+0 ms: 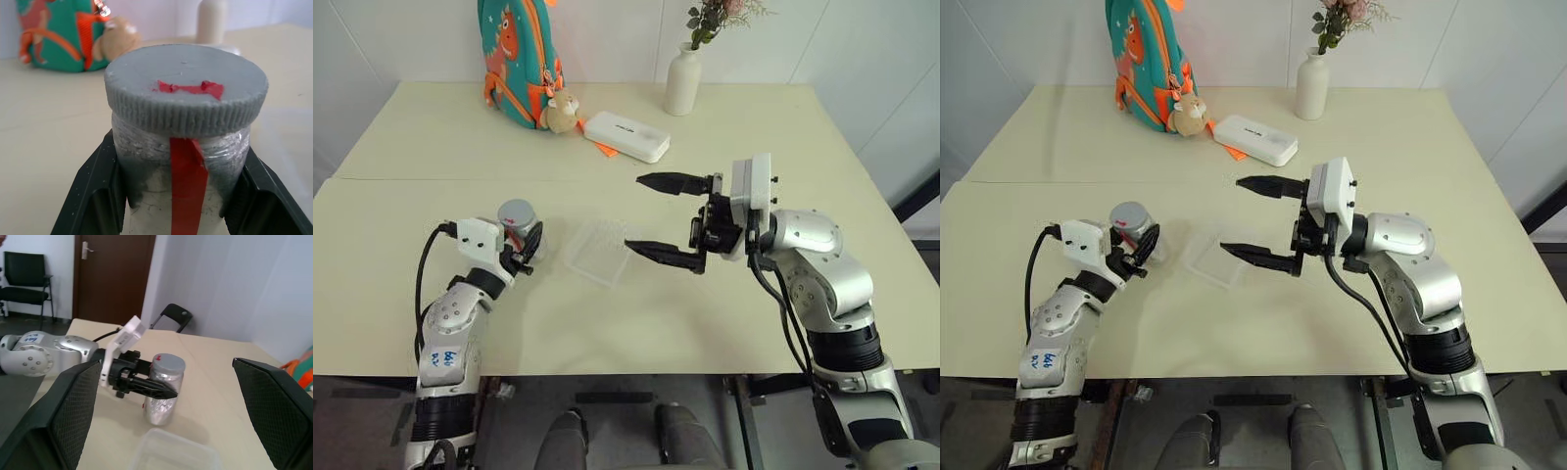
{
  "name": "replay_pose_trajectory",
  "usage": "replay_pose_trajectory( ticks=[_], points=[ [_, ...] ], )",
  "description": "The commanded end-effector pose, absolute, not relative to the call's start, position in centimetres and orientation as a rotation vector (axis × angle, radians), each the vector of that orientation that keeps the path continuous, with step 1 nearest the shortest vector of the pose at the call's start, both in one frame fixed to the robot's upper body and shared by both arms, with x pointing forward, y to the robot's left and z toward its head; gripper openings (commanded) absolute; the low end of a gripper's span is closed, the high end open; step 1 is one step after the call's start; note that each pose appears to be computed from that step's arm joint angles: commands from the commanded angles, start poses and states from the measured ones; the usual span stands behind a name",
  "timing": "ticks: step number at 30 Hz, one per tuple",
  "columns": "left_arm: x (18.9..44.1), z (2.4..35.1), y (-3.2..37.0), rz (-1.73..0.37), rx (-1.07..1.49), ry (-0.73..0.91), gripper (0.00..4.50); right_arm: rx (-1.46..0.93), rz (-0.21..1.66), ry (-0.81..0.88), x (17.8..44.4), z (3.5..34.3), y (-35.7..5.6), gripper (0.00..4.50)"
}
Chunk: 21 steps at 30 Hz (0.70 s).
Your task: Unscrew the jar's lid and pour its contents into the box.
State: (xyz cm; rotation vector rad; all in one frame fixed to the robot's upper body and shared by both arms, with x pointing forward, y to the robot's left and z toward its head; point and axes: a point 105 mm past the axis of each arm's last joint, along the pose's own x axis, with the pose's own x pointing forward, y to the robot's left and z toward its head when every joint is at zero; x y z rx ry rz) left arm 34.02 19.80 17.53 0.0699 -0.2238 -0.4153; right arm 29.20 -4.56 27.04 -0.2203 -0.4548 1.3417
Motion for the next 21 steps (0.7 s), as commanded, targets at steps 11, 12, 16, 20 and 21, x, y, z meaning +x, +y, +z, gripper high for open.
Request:
replay_pose_trajectory(
  ticks=[11, 12, 16, 20, 21],
  points=[
    [30.3, 23.9, 14.7, -0.965, 0.143, -0.194, 2.03, -0.114, 1.381, -0.324, 28.6, 30.1, 2.2, 4.50],
    [30.4, 24.0, 14.4, -0.973, 0.144, -0.197, 2.03, -0.120, 1.376, -0.316, 28.7, 30.0, 2.5, 4.50],
    [30.3, 24.3, 13.8, -0.998, 0.157, -0.199, 2.03, -0.143, 1.374, -0.298, 28.9, 29.5, 3.0, 4.50],
    [30.1, 24.4, 13.6, -1.017, 0.158, -0.200, 2.03, -0.148, 1.370, -0.289, 29.0, 29.2, 3.4, 4.50],
    [30.1, 24.3, 13.5, -1.021, 0.160, -0.198, 2.03, -0.145, 1.365, -0.289, 29.1, 29.2, 3.5, 4.50]
  ],
)
